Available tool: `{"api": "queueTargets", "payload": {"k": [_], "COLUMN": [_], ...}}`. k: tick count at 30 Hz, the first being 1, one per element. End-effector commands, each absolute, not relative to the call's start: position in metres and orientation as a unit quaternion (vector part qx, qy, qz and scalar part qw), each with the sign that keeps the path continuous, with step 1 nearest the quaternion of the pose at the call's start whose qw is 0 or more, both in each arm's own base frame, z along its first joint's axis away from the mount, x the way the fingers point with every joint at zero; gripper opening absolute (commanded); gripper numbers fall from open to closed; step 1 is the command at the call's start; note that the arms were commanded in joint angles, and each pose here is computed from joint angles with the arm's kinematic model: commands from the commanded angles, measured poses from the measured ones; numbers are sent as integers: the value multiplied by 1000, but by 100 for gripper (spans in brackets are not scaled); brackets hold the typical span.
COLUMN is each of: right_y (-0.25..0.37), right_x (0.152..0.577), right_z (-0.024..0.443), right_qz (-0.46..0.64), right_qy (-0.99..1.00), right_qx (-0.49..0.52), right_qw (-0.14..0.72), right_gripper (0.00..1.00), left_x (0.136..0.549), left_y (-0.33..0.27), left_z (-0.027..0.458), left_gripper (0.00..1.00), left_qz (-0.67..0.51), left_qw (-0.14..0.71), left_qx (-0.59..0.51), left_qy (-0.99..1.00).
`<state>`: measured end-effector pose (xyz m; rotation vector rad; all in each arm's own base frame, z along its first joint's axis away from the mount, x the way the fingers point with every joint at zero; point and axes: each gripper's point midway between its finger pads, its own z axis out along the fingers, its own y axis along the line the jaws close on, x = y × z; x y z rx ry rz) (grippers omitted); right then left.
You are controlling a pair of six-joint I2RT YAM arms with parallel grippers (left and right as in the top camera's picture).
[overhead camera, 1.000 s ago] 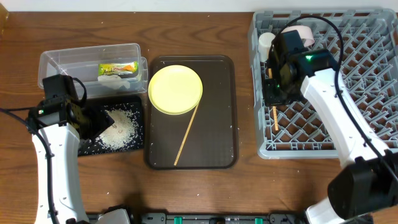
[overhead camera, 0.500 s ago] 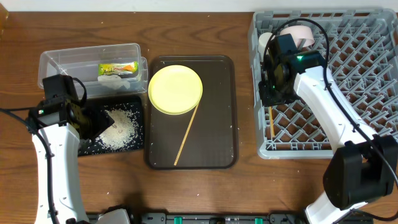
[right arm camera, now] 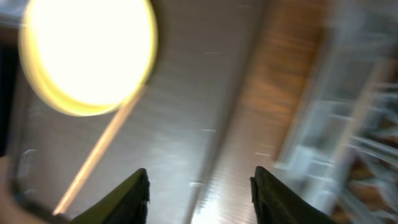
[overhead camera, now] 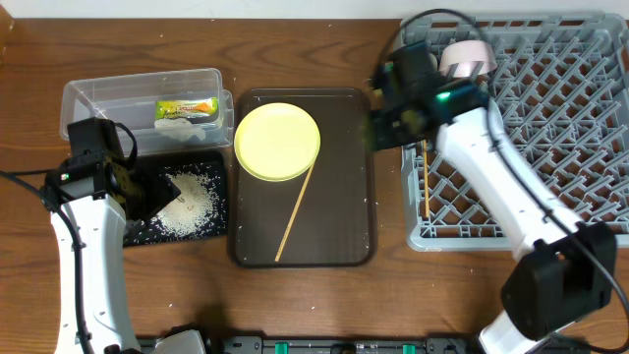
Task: Sort waste into correct bins and load items into the dishwasher rack
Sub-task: 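Return the right gripper to grasp the second chopstick on the tray, then carry the second chopstick to the rack and release it upright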
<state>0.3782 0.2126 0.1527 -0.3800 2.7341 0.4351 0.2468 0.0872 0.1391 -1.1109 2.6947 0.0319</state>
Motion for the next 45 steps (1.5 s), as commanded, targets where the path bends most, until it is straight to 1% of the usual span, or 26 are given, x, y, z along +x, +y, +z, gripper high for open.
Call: {"api": "queueTargets", "payload": {"k": [1,2,5,9,13,20,25,27,29,31,34,36,38,42,45], "right_y": [261,278,302,322,338,344,320,308,298,291,279,272,266,255,247], "right_x": [353,343,326,304,286,278,279,280,279,280,284,287,290,298,309], "right_z": [147,139,118,80,43,1,-9,-9,-9,-9,-9,-8,-6,3,20], "right_qz": [190,192,175,128,94,67,11,-13,-26,-33,-40,-42,-38,-21,-10], "right_qy": [963,964,971,984,989,993,997,997,998,998,998,999,999,999,999], "right_qx": [-127,-132,-121,-94,-91,-87,-70,-62,-53,-47,-34,-24,-28,-31,-44], "right_qw": [143,131,109,83,61,42,41,39,32,24,15,9,0,-9,6], "right_gripper": [60,61,61,62,62,59,49,41,36,29,11,4,1,1,1], "left_x": [243,243,243,243,243,243,243,243,243,243,243,243,243,243,243], "left_y": [88,88,88,88,88,88,88,88,88,88,88,88,88,88,88], "left_z": [137,137,137,137,137,137,137,137,137,137,137,137,137,137,137], "left_gripper": [85,85,85,85,85,85,85,85,85,85,85,85,85,85,85], "left_qz": [14,14,14,14,14,14,13,14,14,13,14,13,14,13,14], "left_qw": [109,109,109,109,108,108,109,109,109,109,108,109,108,108,108], "left_qx": [-385,-385,-385,-385,-385,-385,-385,-386,-385,-385,-385,-385,-385,-385,-385], "left_qy": [916,916,916,916,916,916,916,916,916,916,916,916,916,916,916]}}
